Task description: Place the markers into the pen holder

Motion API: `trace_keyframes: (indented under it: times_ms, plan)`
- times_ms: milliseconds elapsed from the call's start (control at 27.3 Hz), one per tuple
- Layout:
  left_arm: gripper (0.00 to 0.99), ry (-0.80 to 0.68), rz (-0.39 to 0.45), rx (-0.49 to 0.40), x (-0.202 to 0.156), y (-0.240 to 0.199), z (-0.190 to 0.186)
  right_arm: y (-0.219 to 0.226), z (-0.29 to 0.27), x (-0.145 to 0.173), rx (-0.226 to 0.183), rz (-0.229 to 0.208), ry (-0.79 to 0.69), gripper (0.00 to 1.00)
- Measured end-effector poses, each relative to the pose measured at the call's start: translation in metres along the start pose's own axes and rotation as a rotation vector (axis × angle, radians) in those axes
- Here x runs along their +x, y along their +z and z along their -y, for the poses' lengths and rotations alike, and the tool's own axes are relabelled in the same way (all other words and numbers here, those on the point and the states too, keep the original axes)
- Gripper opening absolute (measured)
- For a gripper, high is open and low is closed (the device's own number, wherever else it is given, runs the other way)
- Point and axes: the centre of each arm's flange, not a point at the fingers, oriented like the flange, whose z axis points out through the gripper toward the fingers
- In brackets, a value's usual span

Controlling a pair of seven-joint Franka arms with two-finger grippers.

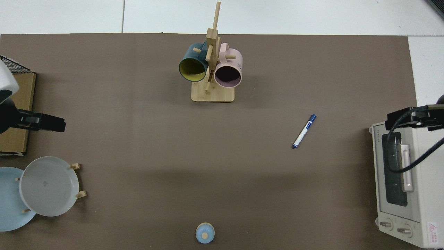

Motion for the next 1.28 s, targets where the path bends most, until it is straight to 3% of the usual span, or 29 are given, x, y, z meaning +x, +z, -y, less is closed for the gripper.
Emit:
trace_keyframes:
  times_ms: [696,916,1062,1282]
  plan:
    - [0.991,0.001,0.005,-0.001,0.000,0.001,-0.001,-0.002,0.006,-0.002,0.003,-0.005,-0.012,1.00]
    - [0.991,0.002,0.007,-0.001,-0.001,0.002,-0.001,-0.004,0.015,0.000,0.036,-0.038,-0.022,1.00]
    - [0.991,0.003,0.008,-0.001,-0.001,0.002,-0.001,0.010,0.019,0.008,0.046,-0.068,-0.023,1.00]
    - [0.991,0.003,0.010,-0.001,-0.002,0.003,-0.002,0.054,0.032,0.025,0.054,-0.072,-0.031,1.00]
